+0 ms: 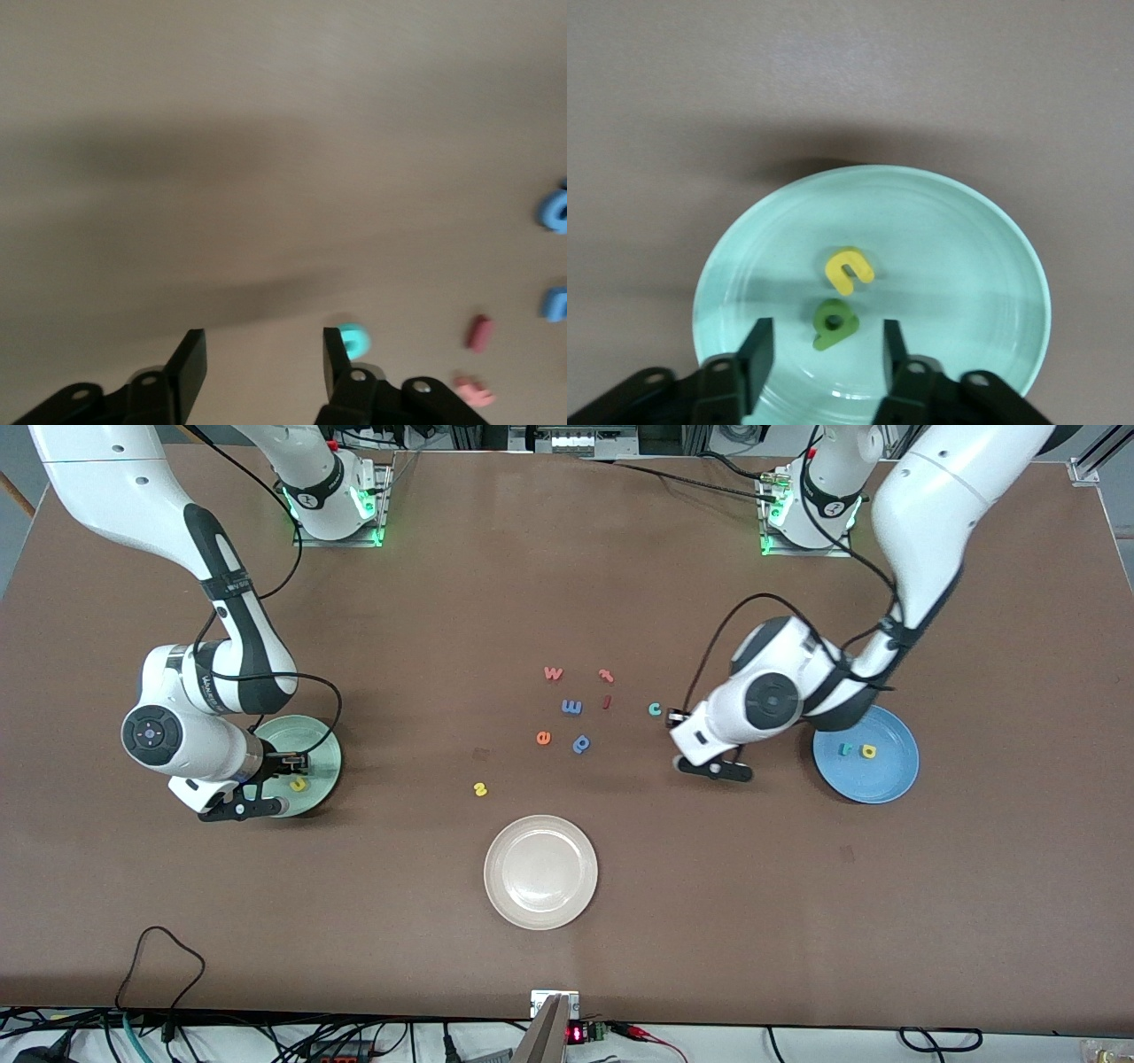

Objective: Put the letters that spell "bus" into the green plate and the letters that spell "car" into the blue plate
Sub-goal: 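Drop the green 9 onto the green plate while the left gripper reaches a letter, then grasp the cyan letter with the left gripper while the right gripper grasps the yellow 2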

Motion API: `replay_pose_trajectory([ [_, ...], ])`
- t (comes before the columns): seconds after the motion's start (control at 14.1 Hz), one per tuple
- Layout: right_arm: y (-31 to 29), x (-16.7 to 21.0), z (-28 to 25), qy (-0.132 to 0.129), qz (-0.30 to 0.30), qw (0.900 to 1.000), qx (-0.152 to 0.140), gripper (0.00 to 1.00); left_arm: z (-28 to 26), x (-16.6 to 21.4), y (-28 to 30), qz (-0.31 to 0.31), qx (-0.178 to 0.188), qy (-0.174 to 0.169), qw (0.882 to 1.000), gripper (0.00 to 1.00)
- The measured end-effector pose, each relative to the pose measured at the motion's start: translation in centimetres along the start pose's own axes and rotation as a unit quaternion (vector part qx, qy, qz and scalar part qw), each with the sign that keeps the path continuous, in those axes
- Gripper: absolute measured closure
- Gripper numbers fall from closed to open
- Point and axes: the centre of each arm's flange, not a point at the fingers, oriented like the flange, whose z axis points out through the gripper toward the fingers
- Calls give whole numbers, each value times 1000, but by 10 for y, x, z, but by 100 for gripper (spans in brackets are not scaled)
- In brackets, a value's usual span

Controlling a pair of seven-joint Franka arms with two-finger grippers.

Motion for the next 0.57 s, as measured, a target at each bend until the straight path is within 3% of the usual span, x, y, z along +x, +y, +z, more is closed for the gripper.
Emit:
replay_pose_trajectory([
  [0.21, -30, 6, -11, 15, -10, 1000, 3, 6, 15, -12, 32, -14, -1, 0, 1000, 38],
  [0.28, -51, 8, -16, 21, -9, 1000, 6, 0, 18, -12, 31, -22, 0, -2, 1000, 39],
  [0.57, -164, 10, -44, 50, -28, 998, 11, 0, 30, -13, 24, -50, 5, -13, 999, 39],
])
